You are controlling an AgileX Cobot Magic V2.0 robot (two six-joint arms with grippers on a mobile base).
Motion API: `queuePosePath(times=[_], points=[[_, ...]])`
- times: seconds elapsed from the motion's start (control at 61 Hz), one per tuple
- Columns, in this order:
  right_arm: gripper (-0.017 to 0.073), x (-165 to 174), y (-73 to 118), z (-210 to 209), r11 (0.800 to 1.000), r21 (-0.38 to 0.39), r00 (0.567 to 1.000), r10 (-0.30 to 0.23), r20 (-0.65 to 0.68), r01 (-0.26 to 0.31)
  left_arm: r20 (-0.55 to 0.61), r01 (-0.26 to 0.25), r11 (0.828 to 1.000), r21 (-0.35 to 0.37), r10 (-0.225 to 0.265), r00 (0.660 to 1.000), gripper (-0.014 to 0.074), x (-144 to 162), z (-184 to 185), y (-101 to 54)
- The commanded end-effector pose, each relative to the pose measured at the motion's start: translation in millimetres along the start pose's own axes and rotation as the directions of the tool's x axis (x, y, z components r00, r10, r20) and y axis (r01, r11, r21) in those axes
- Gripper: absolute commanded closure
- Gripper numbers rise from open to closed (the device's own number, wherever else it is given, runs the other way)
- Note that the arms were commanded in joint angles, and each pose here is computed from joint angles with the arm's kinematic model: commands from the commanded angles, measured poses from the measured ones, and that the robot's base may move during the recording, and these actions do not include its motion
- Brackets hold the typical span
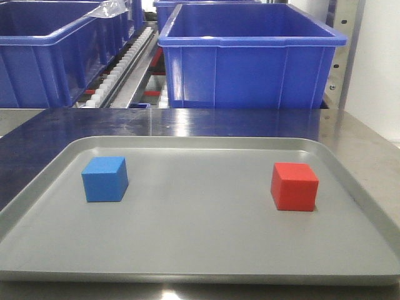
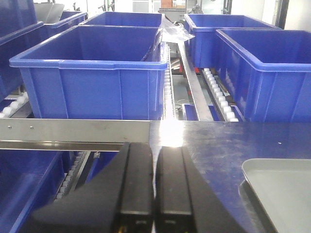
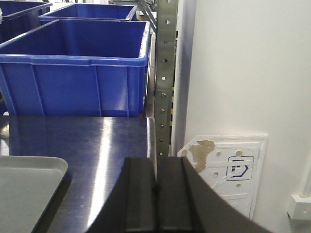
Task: Sort and place red and blue blocks on shelf
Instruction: 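Move the right gripper toward the red cube on the tray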
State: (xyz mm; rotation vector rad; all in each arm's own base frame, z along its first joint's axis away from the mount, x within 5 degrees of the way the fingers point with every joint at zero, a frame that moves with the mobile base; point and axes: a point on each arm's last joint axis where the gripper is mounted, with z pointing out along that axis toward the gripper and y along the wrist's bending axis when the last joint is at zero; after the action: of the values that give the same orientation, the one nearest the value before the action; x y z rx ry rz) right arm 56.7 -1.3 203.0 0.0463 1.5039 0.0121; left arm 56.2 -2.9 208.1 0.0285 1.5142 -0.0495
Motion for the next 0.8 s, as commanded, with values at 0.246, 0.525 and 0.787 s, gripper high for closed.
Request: queuePosePath(times=[0.246, 0.525, 0.787], points=[[0.0502, -38, 1.2, -7, 1.0, 0.004, 0.998, -0.01, 0.063, 0.01, 0.069, 0.002, 1.0, -0.001, -0.002, 0.998, 0.0472, 0, 0, 0.4], [0.0502, -65, 4.7, -2, 0.999, -0.004, 0.978, 0.048, -0.205, -0.05, 0.069, 0.002, 1.0, -0.001, -0.002, 0.998, 0.0472, 0, 0, 0.4], [0.0502, -66, 15.5, 34, 0.973, -0.034, 0.886, 0.192, -0.422, -0.227, 0.069, 0.002, 1.0, -0.001, -0.002, 0.998, 0.0472, 0, 0, 0.4]])
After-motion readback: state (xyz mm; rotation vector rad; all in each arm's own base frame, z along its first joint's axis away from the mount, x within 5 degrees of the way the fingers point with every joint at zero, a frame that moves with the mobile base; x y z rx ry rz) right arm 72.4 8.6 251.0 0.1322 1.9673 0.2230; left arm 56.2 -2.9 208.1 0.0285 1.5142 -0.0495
